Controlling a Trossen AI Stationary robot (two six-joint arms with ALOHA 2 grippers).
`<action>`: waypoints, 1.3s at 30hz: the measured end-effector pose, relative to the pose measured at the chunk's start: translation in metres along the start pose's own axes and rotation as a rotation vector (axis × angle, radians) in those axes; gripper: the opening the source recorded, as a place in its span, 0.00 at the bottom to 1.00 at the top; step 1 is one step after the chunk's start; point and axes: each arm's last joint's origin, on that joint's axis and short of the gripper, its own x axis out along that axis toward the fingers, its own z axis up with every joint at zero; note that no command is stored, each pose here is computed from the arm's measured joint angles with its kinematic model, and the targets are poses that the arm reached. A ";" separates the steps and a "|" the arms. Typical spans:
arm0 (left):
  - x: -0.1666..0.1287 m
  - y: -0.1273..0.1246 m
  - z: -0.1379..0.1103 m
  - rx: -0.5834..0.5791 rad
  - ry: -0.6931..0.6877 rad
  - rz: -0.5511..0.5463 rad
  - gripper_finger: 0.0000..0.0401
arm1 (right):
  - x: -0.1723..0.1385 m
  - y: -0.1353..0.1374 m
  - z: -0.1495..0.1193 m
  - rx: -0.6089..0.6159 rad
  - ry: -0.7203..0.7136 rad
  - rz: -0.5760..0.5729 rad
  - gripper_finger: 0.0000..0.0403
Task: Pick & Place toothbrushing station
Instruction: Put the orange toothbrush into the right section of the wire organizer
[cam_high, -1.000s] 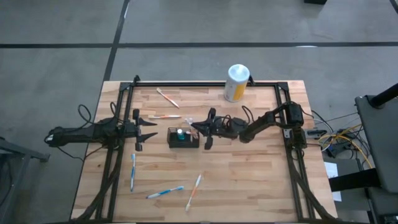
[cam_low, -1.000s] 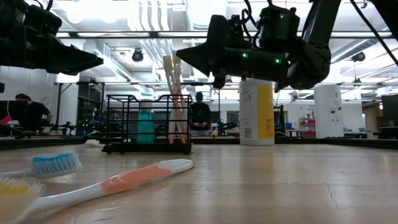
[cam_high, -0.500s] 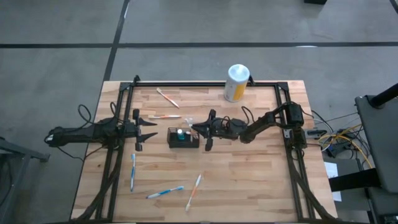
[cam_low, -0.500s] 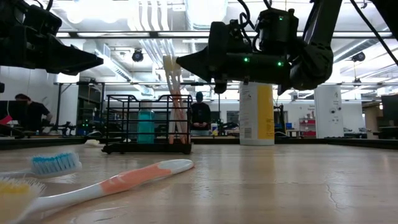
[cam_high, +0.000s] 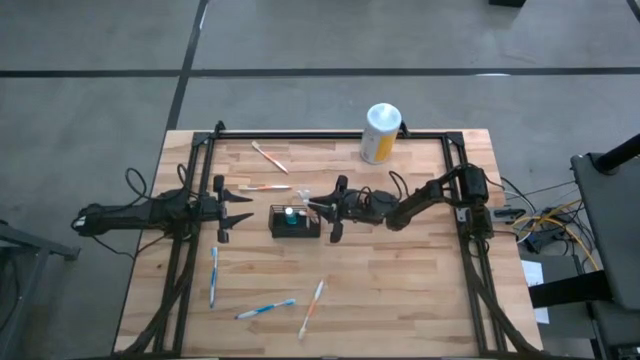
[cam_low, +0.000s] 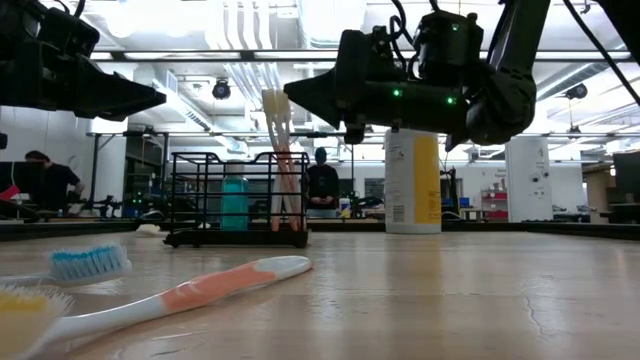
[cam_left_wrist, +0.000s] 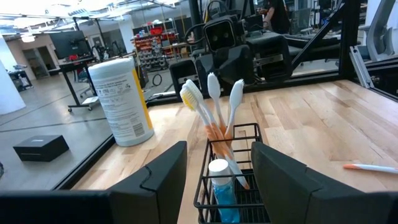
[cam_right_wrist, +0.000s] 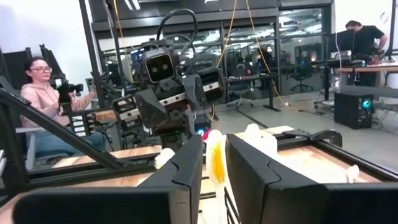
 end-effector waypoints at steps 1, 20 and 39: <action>0.000 0.000 0.000 0.000 0.000 0.000 0.47 | 0.000 0.001 0.000 -0.001 0.001 0.002 0.18; 0.000 0.000 0.000 0.000 0.000 0.000 0.46 | 0.000 0.004 0.027 -0.146 -0.126 -0.006 0.15; 0.000 0.000 0.000 0.000 0.000 0.000 0.47 | -0.016 0.014 0.140 -0.200 0.121 -0.063 0.12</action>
